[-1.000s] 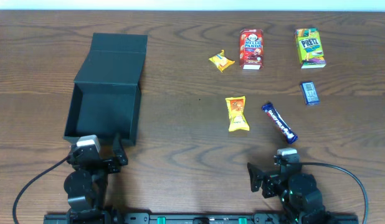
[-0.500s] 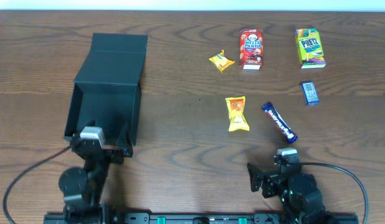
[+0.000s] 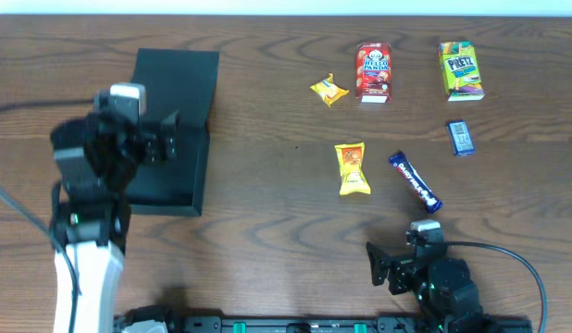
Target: Pack container
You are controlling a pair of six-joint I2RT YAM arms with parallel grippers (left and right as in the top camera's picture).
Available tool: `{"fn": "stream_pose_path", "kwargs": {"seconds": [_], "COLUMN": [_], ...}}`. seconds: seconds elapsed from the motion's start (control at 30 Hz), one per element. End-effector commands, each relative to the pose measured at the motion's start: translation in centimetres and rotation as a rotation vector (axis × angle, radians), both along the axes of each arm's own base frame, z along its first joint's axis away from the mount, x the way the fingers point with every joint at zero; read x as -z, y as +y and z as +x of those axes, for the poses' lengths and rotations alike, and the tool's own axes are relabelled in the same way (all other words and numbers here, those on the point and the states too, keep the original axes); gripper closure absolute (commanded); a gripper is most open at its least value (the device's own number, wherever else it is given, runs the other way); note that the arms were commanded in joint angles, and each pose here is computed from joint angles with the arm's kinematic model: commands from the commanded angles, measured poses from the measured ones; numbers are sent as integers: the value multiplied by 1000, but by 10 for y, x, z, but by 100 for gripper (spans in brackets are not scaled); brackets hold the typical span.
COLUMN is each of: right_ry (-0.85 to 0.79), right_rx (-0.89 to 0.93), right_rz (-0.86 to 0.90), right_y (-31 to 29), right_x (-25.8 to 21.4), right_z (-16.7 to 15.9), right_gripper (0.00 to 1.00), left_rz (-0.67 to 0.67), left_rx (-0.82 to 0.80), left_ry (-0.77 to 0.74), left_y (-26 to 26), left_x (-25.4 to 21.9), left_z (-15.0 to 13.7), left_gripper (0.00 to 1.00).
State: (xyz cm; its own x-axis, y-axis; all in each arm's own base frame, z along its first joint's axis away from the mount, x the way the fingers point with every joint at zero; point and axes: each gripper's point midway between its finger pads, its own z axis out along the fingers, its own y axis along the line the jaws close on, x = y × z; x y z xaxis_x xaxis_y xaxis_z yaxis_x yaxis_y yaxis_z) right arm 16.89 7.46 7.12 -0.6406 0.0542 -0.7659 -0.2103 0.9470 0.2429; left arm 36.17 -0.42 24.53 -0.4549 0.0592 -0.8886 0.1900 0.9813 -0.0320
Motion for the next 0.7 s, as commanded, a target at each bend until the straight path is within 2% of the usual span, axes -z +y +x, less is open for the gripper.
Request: {"fn": "stream_pose_path", "kwargs": {"seconds": [0.0,0.17,0.33,0.67], "right_ry": [2,2,2,2], "right_rx": [-1,-1,-1,-1], "right_rz": [7,7,7,7], "right_y": [1,1,1,1], "right_x": [1,1,1,1], "right_z": [-1,-1,-1,-1], "right_gripper": [1,1,1,1], "left_rz": [48,99,52,-7], "left_rx": [37,56,72,94], "left_ry": [54,322,560,749], "left_y": [-5,-24,-42,-51], "left_x": [2,69,121,174], "left_z": [14,5,-19,-29], "left_gripper": [5,5,5,5]}}
